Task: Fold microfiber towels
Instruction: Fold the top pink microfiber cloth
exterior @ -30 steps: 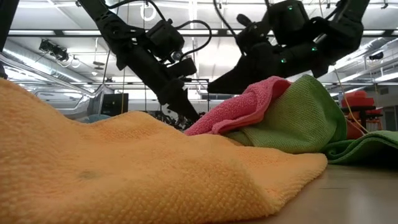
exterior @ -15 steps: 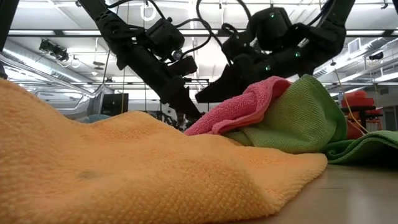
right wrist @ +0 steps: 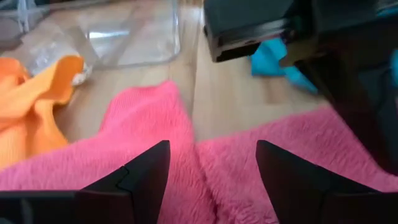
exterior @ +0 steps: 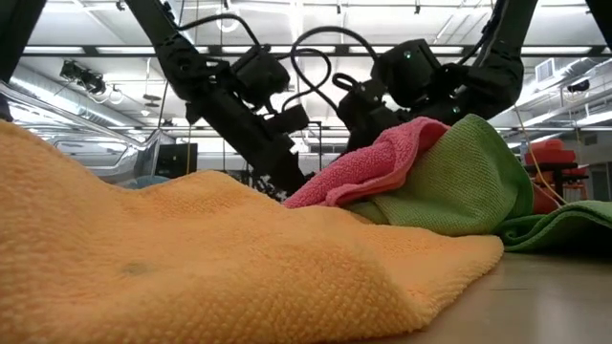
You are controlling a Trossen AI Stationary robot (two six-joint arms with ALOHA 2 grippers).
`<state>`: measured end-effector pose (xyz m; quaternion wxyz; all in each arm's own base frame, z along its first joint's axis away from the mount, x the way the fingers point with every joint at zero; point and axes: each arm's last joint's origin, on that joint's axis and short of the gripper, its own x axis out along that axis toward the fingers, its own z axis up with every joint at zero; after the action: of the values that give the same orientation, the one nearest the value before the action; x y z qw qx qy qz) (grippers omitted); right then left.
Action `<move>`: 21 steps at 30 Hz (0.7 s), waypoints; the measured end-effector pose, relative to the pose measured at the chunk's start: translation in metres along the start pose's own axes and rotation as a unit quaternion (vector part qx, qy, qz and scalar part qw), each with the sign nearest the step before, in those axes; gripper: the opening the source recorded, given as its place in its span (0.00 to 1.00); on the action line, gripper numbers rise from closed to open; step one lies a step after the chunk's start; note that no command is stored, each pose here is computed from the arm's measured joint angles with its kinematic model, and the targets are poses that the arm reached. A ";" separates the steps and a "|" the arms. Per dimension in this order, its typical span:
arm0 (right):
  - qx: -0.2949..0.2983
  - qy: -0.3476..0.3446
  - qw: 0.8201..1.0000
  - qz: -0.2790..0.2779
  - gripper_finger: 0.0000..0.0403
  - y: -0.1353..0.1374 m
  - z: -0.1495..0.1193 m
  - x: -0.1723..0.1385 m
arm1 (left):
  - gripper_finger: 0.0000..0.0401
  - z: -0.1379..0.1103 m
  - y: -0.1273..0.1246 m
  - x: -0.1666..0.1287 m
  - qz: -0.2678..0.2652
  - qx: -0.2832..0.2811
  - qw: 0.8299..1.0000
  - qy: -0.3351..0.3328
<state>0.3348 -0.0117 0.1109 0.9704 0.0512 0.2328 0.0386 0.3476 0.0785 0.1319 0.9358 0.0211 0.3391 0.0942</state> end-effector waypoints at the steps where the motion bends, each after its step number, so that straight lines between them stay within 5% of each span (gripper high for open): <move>1: 0.002 0.007 1.000 0.000 0.62 0.000 -0.001 0.000 | 0.39 -0.002 0.000 0.003 0.000 0.001 1.000 0.001; 21: 0.037 0.041 0.998 -0.002 0.61 0.003 -0.030 -0.014 | 0.31 -0.017 -0.001 0.019 -0.002 0.002 1.000 0.019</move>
<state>0.3090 -0.0074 0.0908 0.9576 0.0852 0.2737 0.0297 0.3513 0.0811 0.1071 0.9292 0.0205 0.3573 0.0925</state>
